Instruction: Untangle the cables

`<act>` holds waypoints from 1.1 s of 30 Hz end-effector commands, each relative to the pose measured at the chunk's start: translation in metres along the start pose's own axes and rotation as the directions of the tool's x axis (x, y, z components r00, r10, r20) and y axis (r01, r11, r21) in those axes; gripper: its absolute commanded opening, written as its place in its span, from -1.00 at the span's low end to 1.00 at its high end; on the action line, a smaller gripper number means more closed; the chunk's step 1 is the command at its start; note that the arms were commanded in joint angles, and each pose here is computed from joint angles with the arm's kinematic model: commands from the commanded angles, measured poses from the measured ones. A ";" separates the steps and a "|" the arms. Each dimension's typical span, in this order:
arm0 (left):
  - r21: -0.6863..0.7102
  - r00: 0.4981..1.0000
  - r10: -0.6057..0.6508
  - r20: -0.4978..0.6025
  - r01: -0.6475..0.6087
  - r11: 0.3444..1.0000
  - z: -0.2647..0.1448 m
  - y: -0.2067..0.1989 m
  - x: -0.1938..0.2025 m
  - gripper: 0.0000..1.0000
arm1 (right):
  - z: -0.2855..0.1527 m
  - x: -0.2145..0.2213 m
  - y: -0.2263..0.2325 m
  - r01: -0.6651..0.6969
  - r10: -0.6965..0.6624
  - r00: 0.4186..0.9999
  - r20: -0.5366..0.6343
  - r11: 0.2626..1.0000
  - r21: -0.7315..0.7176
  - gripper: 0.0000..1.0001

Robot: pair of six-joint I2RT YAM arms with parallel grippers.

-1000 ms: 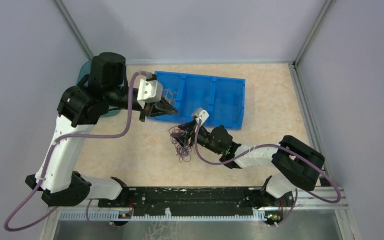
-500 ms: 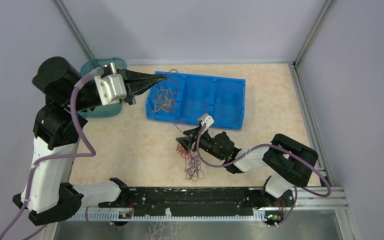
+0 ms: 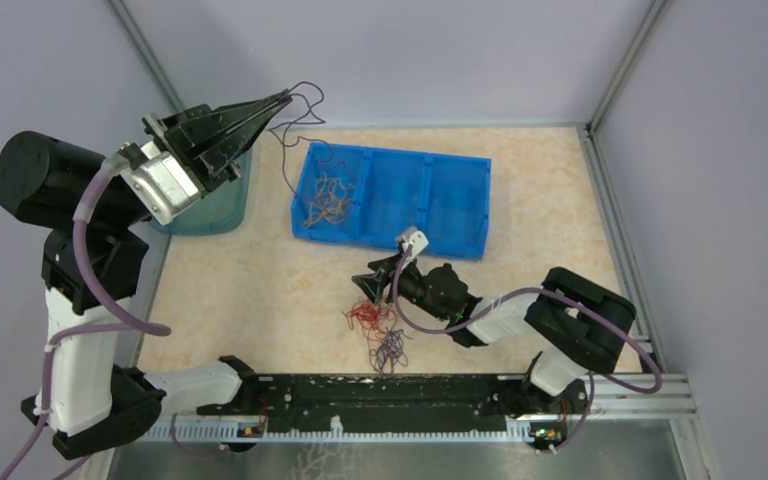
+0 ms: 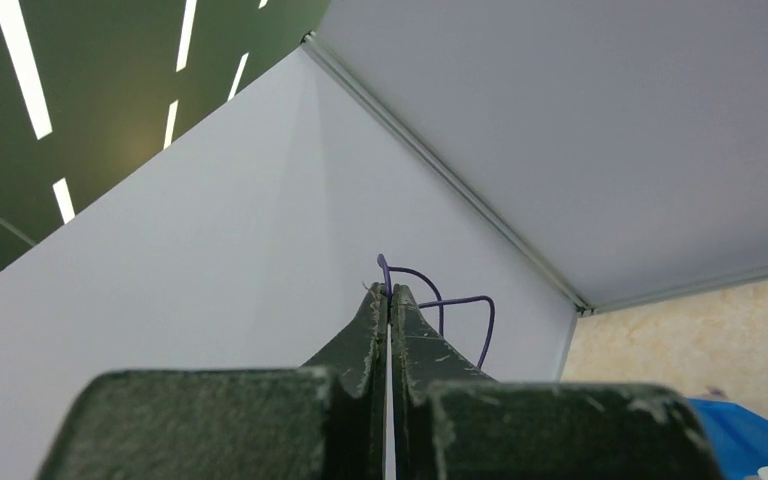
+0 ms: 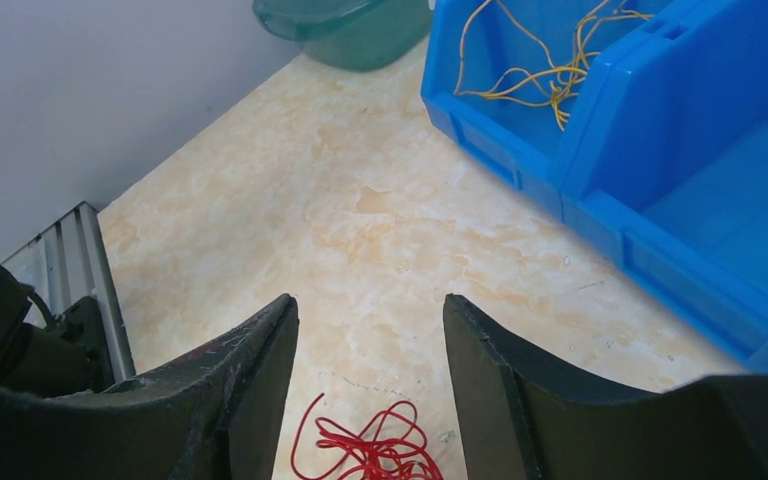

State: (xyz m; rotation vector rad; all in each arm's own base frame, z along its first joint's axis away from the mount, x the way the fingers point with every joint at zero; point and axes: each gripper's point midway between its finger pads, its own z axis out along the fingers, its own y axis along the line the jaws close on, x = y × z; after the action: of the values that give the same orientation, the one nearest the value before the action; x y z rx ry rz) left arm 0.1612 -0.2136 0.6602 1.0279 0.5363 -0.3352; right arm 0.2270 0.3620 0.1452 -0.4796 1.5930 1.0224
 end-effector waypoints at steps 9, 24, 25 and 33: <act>0.093 0.980 -0.111 -0.166 0.128 0.987 -0.005 -0.062 0.086 -1.00 | -0.014 -0.091 -0.025 -0.005 -0.019 0.985 0.173 0.990 0.140 0.33; -0.039 0.860 -0.348 -0.373 0.360 0.932 0.022 -0.120 0.241 -1.00 | -0.103 -0.134 -0.132 -0.032 -0.165 0.960 0.226 0.739 0.673 0.35; -0.054 0.861 -0.340 -0.378 0.346 0.937 0.025 -0.119 0.250 -1.00 | -0.105 -0.134 -0.135 -0.037 -0.163 0.960 0.228 0.732 0.681 0.35; -0.088 0.817 -0.321 -0.479 0.319 0.944 0.032 -0.141 0.324 -1.00 | -0.117 -0.134 -0.150 -0.050 -0.172 0.958 0.228 0.684 0.728 0.34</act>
State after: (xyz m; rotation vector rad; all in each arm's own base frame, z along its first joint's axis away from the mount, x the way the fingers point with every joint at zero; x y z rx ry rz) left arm 0.3432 -0.3120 0.3885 1.0794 1.1882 -0.4353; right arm 0.3103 0.1720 0.2074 0.1084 1.5920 0.3291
